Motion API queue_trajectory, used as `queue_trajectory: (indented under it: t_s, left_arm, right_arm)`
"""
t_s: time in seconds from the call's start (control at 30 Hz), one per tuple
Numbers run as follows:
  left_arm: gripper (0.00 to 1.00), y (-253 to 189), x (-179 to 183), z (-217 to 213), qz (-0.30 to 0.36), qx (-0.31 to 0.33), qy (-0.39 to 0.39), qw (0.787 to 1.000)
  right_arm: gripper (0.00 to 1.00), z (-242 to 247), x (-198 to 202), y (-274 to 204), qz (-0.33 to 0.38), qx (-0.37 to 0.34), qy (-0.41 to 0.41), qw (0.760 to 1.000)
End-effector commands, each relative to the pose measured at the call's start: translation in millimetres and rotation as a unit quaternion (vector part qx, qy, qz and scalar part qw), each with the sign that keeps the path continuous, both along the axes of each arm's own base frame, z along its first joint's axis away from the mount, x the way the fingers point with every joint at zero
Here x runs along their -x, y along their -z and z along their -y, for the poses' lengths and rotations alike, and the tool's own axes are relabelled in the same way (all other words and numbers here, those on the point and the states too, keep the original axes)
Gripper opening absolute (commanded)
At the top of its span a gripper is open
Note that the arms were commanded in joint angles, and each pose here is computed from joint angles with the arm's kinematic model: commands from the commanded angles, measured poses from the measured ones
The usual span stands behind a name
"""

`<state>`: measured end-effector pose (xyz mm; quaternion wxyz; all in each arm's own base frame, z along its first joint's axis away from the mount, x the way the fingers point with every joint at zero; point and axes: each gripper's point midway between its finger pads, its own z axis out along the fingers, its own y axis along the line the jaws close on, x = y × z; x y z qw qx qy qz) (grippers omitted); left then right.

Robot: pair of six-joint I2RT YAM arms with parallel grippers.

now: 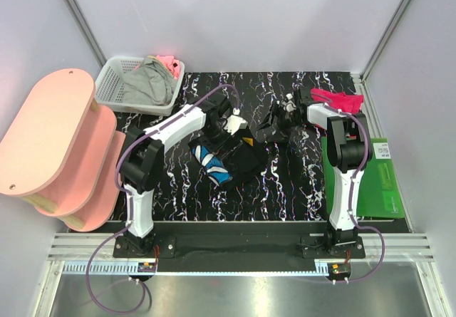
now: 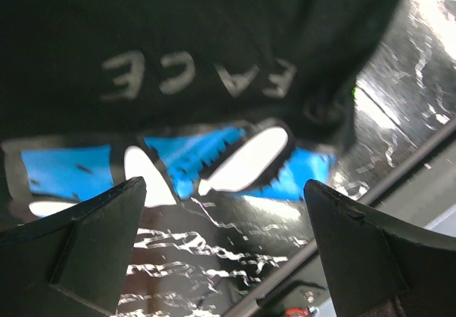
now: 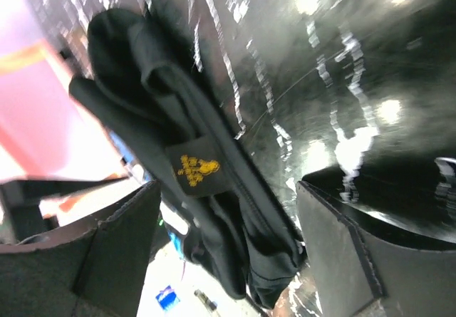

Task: Fold and stack the t-shirts
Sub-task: Fold the tshirt, then neatly place the folded tshirt to the corner

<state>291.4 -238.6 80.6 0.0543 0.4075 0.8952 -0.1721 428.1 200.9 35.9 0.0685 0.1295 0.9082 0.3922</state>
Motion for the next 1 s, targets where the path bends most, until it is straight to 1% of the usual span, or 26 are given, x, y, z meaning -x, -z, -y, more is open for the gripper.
queue_trajectory:
  t_s: [0.0, 0.13, 0.3, 0.47, 0.63, 0.8, 0.97]
  left_arm:
    - [0.99, 12, -18, 5, 0.041, -0.019, -0.006, 0.999]
    - [0.99, 22, -14, 10, 0.040, -0.024, 0.003, 0.999]
    - [0.99, 26, -7, 9, 0.040, -0.025, 0.006, 0.999]
    - [0.99, 28, 1, 5, 0.045, -0.027, 0.008, 0.999]
    - [0.99, 33, 6, 4, 0.042, -0.027, 0.008, 0.999]
    - [0.99, 27, 6, 8, 0.050, -0.020, 0.009, 0.999]
    - [0.99, 24, 7, 7, 0.054, -0.019, 0.013, 0.998]
  right_arm:
    - [0.82, -7, 45, 52, -0.064, -0.002, -0.029, 0.998]
    - [0.79, -25, 63, 55, -0.071, -0.021, -0.057, 0.996]
    - [0.78, -52, 86, 59, -0.079, -0.025, -0.097, 0.992]
    - [0.76, -65, 103, 62, -0.088, -0.034, -0.120, 0.988]
    - [0.72, -71, 114, 64, -0.094, -0.045, -0.128, 0.986]
    - [0.63, -79, 116, 57, -0.095, -0.065, -0.131, 0.985]
    - [0.63, -101, 117, 49, -0.090, -0.087, -0.145, 0.981]
